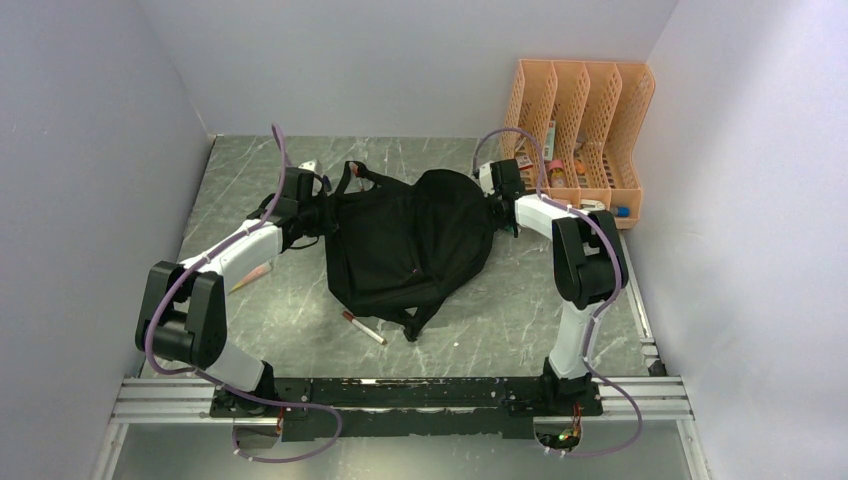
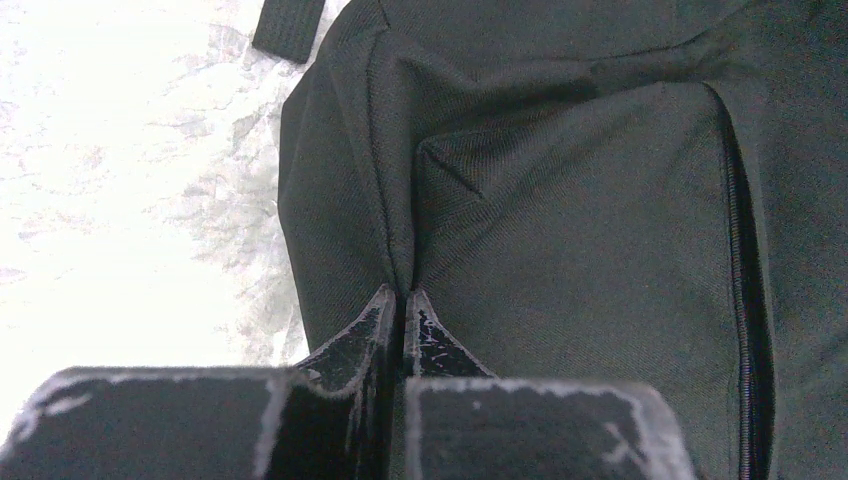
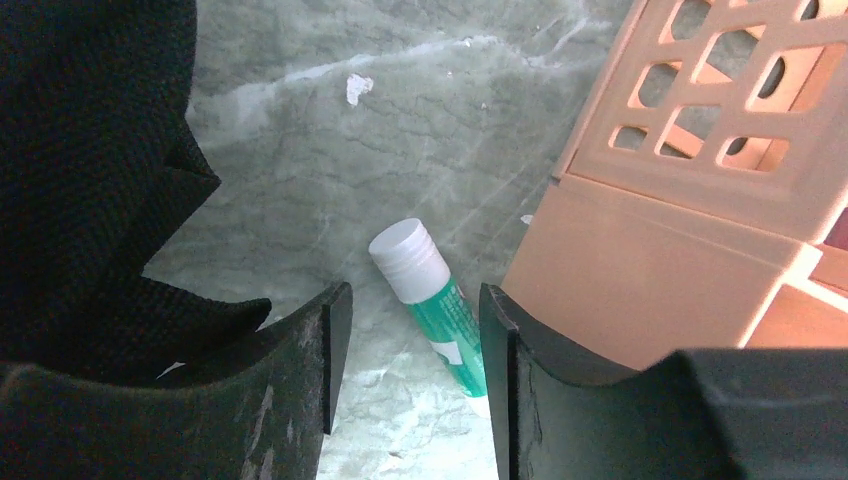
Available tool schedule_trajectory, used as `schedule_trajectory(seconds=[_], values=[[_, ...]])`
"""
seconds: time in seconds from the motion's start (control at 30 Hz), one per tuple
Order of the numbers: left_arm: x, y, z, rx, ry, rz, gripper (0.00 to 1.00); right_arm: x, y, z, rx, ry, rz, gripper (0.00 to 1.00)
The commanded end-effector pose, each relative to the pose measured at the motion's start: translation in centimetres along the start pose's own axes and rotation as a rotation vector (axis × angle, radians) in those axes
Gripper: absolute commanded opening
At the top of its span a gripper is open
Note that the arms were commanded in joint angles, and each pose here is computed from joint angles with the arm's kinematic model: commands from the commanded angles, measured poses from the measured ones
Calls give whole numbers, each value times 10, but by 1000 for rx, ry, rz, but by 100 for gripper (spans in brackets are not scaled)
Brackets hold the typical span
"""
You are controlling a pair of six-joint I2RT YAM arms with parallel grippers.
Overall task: Pack the student bag
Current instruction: Pick up the stationery from the center of the board.
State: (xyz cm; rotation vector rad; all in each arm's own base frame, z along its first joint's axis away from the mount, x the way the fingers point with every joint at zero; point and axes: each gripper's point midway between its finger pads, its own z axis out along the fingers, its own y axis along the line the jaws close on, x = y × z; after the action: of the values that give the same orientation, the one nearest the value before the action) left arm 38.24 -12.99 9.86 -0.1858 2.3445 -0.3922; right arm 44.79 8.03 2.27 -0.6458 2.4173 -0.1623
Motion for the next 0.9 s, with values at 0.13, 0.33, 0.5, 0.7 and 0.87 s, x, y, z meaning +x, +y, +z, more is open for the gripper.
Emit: schedule_trajectory(seconds=[0.13, 0.33, 0.5, 0.7, 0.87], values=[[-15, -9, 3, 49, -48, 3, 5, 13, 19, 5, -106, 88, 67, 44], [-16, -8, 2, 42, -50, 6, 5, 38, 37, -5, -115, 244, 284, 27], [-16, -8, 2, 41, -50, 9, 5, 62, 61, -30, -117, 262, 434, 24], [-16, -10, 2, 53, -45, 8, 5, 101, 67, -63, -59, 232, 573, 23], [-18, -12, 2, 64, -47, 18, 5, 117, 71, -79, -48, 240, 613, 38]])
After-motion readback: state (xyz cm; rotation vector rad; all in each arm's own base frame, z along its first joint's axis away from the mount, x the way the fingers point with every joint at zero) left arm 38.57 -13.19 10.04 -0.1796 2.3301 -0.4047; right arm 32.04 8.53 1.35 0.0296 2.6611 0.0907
